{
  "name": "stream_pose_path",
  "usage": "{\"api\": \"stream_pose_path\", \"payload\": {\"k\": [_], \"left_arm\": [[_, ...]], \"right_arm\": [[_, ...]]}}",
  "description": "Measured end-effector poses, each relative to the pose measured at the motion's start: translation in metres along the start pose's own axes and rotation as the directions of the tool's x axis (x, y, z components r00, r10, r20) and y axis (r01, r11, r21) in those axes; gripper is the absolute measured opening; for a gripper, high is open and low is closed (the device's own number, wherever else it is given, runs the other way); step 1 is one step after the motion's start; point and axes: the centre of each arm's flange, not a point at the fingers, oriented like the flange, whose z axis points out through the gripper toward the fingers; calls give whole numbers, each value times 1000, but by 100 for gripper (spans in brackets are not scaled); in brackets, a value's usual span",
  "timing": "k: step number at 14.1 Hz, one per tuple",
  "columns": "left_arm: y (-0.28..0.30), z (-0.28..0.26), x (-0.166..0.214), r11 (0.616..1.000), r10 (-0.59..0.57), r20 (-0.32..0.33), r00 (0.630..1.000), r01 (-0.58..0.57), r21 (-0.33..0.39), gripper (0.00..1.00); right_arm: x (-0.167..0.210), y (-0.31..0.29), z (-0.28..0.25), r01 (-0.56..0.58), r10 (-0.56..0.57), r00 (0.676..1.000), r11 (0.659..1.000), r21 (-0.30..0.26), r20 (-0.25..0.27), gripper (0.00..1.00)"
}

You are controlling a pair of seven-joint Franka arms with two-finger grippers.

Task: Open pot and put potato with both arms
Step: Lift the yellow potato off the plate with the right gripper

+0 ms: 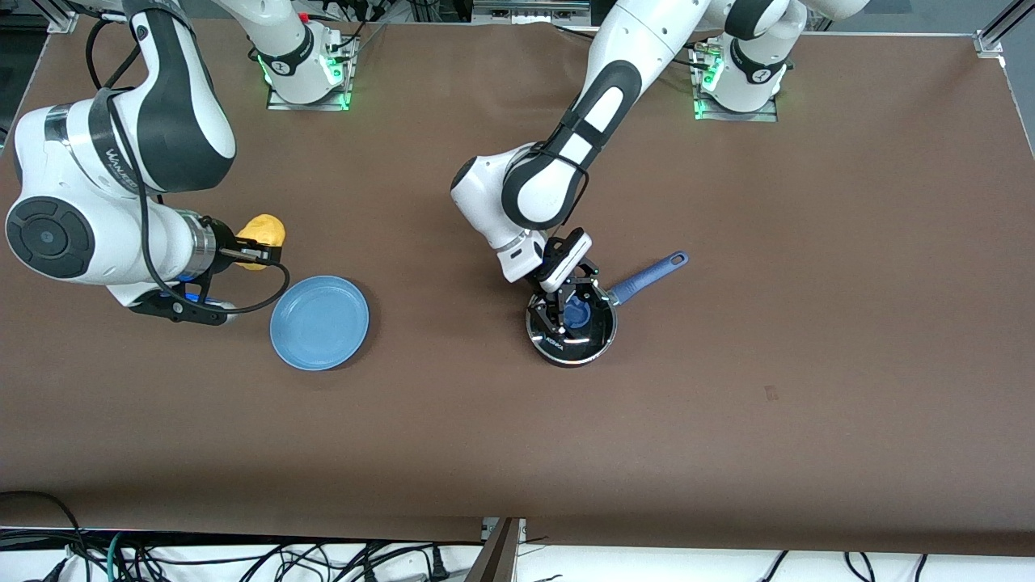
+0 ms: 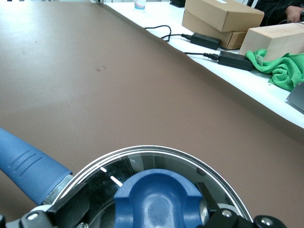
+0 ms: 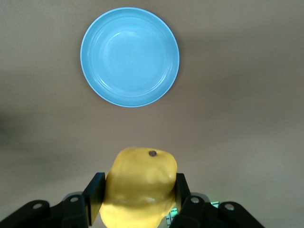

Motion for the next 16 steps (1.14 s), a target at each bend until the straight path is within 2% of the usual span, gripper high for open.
{"api": "stream_pose_path", "payload": {"k": [1,5,6,7,9,16], "left_arm": [[0,0,-1,1000,6,-15,1000,-6,-4,92],[3,-2,-1,999,25,-45,999,-27,-26,57],[4,0,-1,999,25,-47,999,-27,-26,52],[4,1,-2,999,25,-48,999,-27,-27,52],[6,1,-2,999,24,-48,999,-25,-30,45],[6,1,-2,999,27,-47,999,-28,-31,45]], "right_arm": [[0,0,0,0,0,1000,1000,0,0,65],[1,2,0,-2,2,1000,1000,0,0,65],[1,2,0,-2,2,1000,1000,0,0,65],[1,2,0,-3,3,1000,1000,0,0,65],[1,2,0,-3,3,1000,1000,0,0,65],[1,3,0,-4,4,1000,1000,0,0,65]]}}
